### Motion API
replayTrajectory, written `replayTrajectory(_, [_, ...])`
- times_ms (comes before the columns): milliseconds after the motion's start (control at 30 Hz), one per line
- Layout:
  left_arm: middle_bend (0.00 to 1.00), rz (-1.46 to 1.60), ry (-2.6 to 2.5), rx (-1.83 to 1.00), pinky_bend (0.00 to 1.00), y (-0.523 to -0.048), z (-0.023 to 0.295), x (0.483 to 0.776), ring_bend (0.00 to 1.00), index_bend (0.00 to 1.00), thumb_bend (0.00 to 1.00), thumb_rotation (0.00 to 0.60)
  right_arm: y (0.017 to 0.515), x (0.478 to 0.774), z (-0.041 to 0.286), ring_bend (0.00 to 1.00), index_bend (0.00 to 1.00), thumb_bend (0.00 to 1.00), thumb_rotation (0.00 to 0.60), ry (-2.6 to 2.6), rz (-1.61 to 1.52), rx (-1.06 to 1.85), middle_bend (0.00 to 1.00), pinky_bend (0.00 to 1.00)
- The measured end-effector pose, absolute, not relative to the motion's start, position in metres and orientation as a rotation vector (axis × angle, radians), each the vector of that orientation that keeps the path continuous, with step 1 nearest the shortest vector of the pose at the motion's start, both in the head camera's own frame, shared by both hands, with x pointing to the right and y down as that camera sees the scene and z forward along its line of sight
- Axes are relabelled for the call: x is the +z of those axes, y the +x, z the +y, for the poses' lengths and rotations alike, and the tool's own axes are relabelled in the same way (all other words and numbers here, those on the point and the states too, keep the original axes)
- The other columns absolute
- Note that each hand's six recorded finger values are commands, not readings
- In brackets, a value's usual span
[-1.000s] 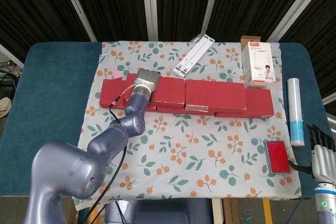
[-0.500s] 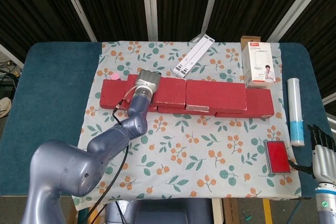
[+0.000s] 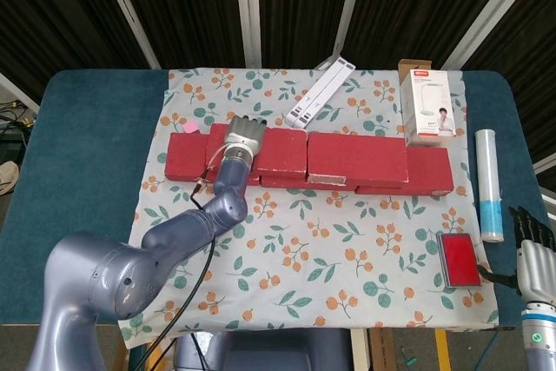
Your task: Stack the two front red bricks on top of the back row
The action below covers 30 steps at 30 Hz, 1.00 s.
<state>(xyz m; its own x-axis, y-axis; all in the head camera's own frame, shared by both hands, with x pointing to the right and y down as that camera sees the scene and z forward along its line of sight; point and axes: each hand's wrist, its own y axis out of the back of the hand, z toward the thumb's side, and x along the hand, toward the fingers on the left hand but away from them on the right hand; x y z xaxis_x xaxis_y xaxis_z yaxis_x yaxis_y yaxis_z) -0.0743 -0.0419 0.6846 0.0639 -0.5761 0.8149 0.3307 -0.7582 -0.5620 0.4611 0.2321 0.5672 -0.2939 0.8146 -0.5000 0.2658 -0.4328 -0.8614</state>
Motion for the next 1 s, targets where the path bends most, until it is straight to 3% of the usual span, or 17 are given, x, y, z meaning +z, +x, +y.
replayTrajectory(467, [0.00, 0.252, -1.667, -1.811, 0.18, -0.075, -0.045, 0.676, 0.00, 0.00, 0.00, 0.600, 0.460, 0.569, 0.232, 0.00, 0.00, 0.03, 0.600, -1.538, -1.347, 1.785, 0.00, 0.00])
replayTrajectory(1000, [0.04, 0.266, -1.635, -1.823, 0.18, -0.083, -0.051, 0.677, 0.00, 0.01, 0.00, 0.600, 0.460, 0.571, 0.233, 0.00, 0.00, 0.03, 0.600, -1.536, -1.348, 1.798, 0.00, 0.00])
